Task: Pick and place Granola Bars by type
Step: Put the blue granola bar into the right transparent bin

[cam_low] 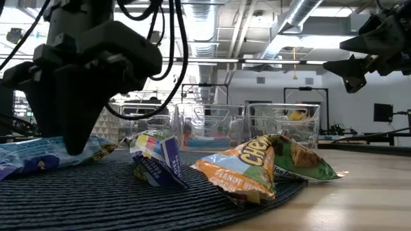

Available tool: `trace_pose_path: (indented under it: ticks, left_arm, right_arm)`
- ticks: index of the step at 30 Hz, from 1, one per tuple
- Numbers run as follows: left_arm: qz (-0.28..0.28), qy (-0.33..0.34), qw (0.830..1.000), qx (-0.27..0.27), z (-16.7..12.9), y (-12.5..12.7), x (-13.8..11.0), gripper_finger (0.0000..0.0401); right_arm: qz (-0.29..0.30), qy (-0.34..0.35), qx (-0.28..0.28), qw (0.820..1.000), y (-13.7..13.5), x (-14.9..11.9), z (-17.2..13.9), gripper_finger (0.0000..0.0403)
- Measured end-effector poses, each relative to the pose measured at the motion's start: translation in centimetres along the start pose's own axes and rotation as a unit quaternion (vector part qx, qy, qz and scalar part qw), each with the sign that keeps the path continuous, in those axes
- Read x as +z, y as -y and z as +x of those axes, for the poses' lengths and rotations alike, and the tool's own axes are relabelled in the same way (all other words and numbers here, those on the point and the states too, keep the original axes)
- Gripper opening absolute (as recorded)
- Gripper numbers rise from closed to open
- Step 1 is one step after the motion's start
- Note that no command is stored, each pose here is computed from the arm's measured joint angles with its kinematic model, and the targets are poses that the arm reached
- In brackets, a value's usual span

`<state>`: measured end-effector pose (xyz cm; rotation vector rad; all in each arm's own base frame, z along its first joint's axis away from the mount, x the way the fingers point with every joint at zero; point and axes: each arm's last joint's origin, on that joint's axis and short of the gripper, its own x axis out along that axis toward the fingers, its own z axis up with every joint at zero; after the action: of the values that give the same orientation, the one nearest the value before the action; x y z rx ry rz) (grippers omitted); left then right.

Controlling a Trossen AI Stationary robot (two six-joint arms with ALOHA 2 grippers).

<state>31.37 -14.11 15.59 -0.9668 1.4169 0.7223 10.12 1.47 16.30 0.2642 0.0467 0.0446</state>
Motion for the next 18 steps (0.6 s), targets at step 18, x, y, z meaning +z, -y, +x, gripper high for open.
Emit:
trace_pose_path:
  ticks: [18]
  left_arm:
    - [0.018, -0.006, 0.999, -0.032, 1.2, -0.2, 0.2, 0.0139]
  right_arm:
    - [0.000, 0.000, 0.000, 1.000, 0.0, 0.0, 0.0, 0.0244]
